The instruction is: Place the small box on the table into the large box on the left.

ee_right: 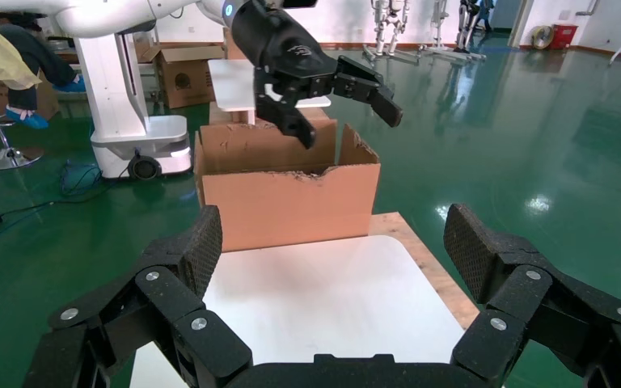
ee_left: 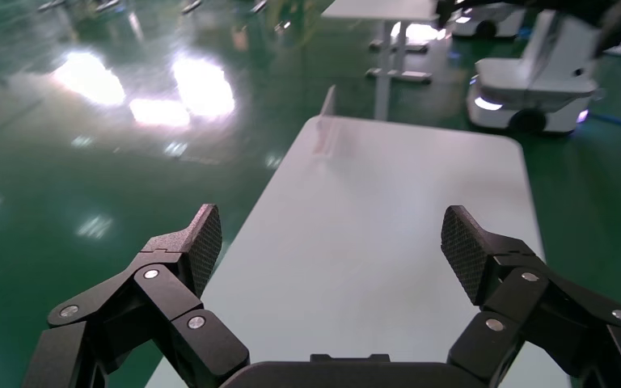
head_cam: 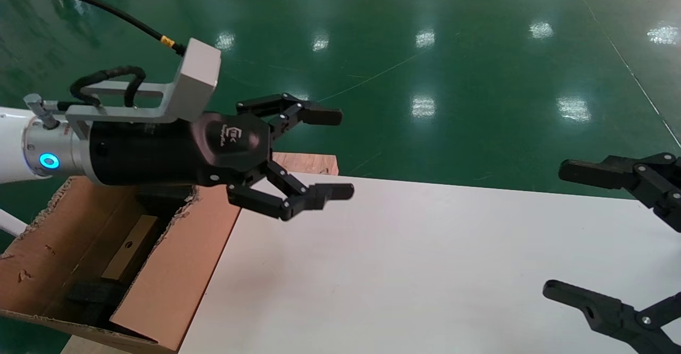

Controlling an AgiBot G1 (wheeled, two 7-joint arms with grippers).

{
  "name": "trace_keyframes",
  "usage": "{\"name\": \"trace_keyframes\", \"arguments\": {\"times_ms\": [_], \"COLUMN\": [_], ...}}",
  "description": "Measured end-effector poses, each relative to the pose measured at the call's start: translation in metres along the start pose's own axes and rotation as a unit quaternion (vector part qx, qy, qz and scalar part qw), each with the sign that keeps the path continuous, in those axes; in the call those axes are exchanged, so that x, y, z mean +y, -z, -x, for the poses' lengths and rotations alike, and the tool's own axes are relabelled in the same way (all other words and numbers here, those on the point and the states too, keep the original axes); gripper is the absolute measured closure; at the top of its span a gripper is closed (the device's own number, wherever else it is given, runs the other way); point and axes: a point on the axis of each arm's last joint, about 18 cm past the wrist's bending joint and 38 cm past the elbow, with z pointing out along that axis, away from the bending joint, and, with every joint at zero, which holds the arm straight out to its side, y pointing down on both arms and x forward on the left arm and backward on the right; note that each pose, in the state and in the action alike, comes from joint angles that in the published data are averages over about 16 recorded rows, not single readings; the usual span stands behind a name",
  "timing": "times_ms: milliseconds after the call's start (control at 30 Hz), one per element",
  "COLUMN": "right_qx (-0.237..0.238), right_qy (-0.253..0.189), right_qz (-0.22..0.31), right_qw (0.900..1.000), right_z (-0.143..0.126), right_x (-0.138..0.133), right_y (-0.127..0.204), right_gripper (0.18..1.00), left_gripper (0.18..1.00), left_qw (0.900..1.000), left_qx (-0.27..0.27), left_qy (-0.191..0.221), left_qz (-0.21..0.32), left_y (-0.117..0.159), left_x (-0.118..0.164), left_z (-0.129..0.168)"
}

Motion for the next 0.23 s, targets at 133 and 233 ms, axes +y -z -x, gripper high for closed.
{"name": "trace_keyframes", "arguments": {"times_ms": [133, 233], "right_qx": [0.000, 0.000], "right_qy": [0.000, 0.000], "right_qz": [0.000, 0.000], "right_qw": [1.000, 1.000], "right_z": [0.0000, 0.0000], "right_x": [0.0000, 0.0000], "right_y": [0.0000, 0.0000], "right_gripper": [0.178, 0.178], "left_gripper": [0.184, 0.184], "left_qw": [0.9999, 0.9997], "left_qx": [0.011, 0.020], "left_qy": [-0.002, -0.004], "left_qz": [-0.010, -0.017], "left_y": [-0.0046, -0.0077], "left_x": [0.0001, 0.0002], "left_z": [-0.0057, -0.0100]}}
